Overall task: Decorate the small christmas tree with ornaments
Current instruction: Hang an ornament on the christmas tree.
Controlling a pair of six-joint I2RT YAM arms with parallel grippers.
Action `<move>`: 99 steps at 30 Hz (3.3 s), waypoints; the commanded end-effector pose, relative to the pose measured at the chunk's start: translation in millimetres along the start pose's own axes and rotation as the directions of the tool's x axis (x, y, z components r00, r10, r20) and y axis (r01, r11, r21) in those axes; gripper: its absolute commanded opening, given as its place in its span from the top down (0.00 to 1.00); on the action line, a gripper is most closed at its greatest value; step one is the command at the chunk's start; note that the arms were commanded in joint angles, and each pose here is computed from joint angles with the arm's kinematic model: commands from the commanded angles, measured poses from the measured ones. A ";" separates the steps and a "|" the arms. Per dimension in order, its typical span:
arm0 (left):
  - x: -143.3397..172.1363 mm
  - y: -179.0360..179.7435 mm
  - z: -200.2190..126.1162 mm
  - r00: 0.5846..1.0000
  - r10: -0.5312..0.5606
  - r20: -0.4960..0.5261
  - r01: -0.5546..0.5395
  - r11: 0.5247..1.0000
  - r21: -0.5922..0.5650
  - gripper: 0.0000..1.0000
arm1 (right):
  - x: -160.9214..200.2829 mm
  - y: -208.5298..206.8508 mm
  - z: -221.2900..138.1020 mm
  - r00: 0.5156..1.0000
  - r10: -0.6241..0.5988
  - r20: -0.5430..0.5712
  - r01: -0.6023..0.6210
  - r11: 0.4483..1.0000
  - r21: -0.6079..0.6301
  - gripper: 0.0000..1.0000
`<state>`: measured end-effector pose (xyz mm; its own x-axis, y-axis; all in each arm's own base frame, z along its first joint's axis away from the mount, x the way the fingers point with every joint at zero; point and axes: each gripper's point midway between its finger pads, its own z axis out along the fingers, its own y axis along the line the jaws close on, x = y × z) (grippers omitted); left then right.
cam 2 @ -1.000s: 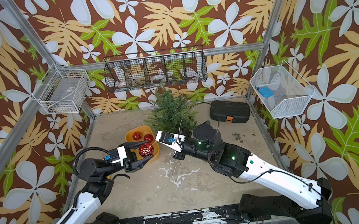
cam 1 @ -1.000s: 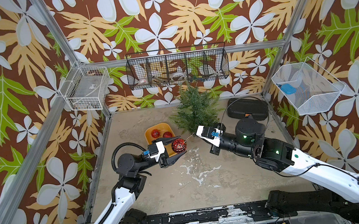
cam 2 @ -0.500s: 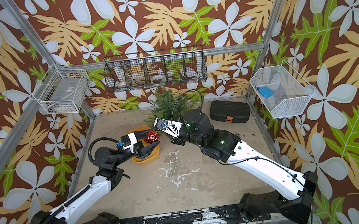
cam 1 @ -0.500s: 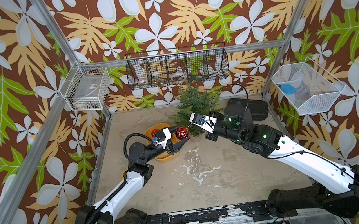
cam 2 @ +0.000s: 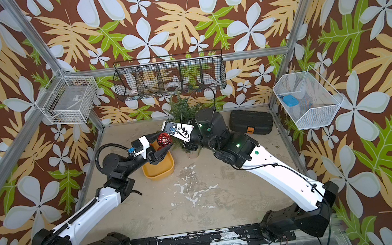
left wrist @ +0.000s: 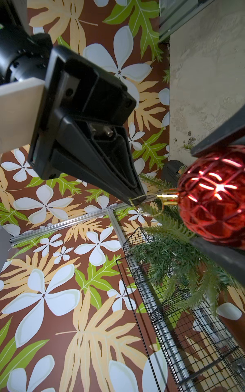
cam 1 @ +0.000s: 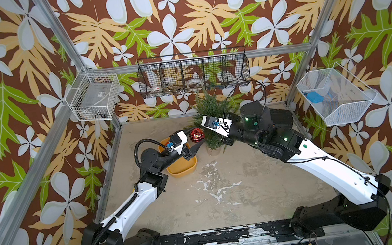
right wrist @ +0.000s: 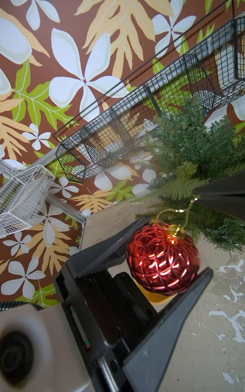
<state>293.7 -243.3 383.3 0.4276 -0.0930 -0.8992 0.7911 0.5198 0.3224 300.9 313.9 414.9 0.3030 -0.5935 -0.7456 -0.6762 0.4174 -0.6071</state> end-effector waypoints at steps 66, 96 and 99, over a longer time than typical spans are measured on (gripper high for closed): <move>5.2 3.2 24.4 0.989 0.115 -0.095 -0.112 0.993 0.037 0.76 | 31.0 -31.4 10.6 0.975 -0.082 -0.209 0.114 0.982 0.149 1.00; 43.0 16.2 27.0 0.977 -0.001 -0.211 -0.008 0.999 -0.040 0.76 | 26.0 -24.1 12.0 0.987 -0.058 -0.151 0.073 0.993 0.094 0.98; 37.4 12.5 25.1 0.981 0.000 -0.194 -0.005 1.000 -0.028 0.76 | 23.5 -23.5 9.4 0.988 -0.061 -0.140 0.074 0.993 0.090 1.00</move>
<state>336.4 -260.6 359.9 0.3419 0.0919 -0.9352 0.7584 0.5608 0.3323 332.9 296.0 400.2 0.2366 -0.7351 -0.6354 -0.5914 0.4099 -0.6944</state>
